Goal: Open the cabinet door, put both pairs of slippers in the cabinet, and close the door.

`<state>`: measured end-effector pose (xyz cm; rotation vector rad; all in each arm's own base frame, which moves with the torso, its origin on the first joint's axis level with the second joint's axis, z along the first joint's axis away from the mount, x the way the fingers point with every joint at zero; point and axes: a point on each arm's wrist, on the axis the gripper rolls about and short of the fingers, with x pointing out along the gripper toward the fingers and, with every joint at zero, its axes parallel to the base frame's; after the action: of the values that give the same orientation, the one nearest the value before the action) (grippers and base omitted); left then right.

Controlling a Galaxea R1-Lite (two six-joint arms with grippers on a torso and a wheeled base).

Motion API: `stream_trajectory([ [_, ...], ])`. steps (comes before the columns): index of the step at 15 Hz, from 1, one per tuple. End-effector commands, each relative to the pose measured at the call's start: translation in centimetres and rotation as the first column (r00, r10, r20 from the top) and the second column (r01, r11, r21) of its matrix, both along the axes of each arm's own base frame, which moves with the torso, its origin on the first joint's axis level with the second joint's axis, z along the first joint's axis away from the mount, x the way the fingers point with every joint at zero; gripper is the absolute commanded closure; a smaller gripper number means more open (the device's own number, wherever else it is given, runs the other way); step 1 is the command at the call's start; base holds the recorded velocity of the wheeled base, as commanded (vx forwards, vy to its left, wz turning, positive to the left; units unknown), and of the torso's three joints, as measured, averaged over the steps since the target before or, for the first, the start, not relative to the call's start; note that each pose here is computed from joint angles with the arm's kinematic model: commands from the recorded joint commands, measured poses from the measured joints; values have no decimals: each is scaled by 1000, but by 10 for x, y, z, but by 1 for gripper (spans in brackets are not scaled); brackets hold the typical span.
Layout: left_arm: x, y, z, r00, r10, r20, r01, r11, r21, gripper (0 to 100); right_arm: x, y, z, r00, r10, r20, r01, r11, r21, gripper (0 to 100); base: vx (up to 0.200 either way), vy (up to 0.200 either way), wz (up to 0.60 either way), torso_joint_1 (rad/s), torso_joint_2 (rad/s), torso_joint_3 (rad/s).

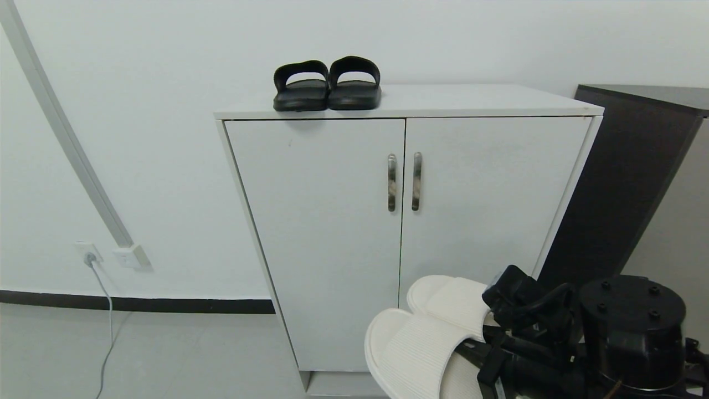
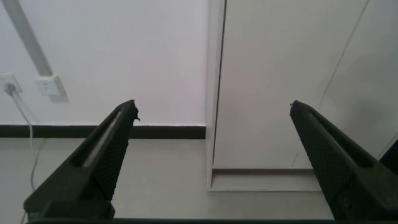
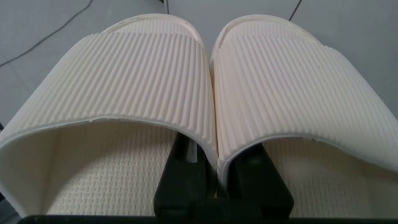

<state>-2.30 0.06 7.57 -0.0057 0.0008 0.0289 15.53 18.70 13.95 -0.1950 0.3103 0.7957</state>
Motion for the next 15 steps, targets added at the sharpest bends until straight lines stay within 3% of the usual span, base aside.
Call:
stream_trajectory([
  [1,0,0,1,1000,5,5,-5,1000,1,0,0,0,-3,1000,4,-5,-4,1000,-12,100,0,0,0,-17,124,115],
  [3,0,0,2,1000,6,2,-6,1000,1,0,0,0,-3,1000,4,-2,-4,1000,-16,100,0,0,0,-4,28,38],
  [4,-5,0,19,998,23,59,-23,1000,-6,0,0,1,-5,1000,6,-6,-6,1000,-21,100,0,0,0,0,0,0],
  [5,-11,1,50,994,28,109,-23,999,-47,0,0,1,-5,1000,6,-6,-6,1000,-21,100,0,0,0,0,0,0],
  [6,-8,0,65,998,14,61,-10,998,-64,0,1,2,-6,1000,7,-5,-8,1000,-20,100,0,0,0,0,0,0],
  [7,4,0,69,999,-30,-30,29,998,-58,0,1,3,-8,1000,9,-5,-9,1000,-20,100,0,0,0,0,0,0],
  [8,13,-1,71,994,-81,-77,76,995,-63,0,1,4,-8,1000,9,-3,-9,1000,-18,100,0,0,0,0,0,0],
  [10,38,-4,90,977,-183,-108,175,982,-74,0,3,4,-11,1000,4,-6,-4,1000,-19,100,0,0,0,0,0,0],
  [12,52,-6,108,961,-260,-89,256,965,-60,0,3,4,-10,1000,3,2,-3,1000,-10,100,0,0,0,0,0,0],
  [13,70,-10,131,920,-385,-67,382,923,-52,0,3,2,-10,1000,-3,9,3,1000,2,100,0,0,0,0,0,0],
  [14,81,-12,144,889,-453,-60,451,891,-46,0,2,0,-10,1000,-4,16,4,1000,6,100,0,0,0,0,0,0],
  [15,86,-14,151,872,-487,-56,485,873,-42,0,1,0,-10,1000,-3,20,3,1000,9,100,0,0,0,0,0,0],
])
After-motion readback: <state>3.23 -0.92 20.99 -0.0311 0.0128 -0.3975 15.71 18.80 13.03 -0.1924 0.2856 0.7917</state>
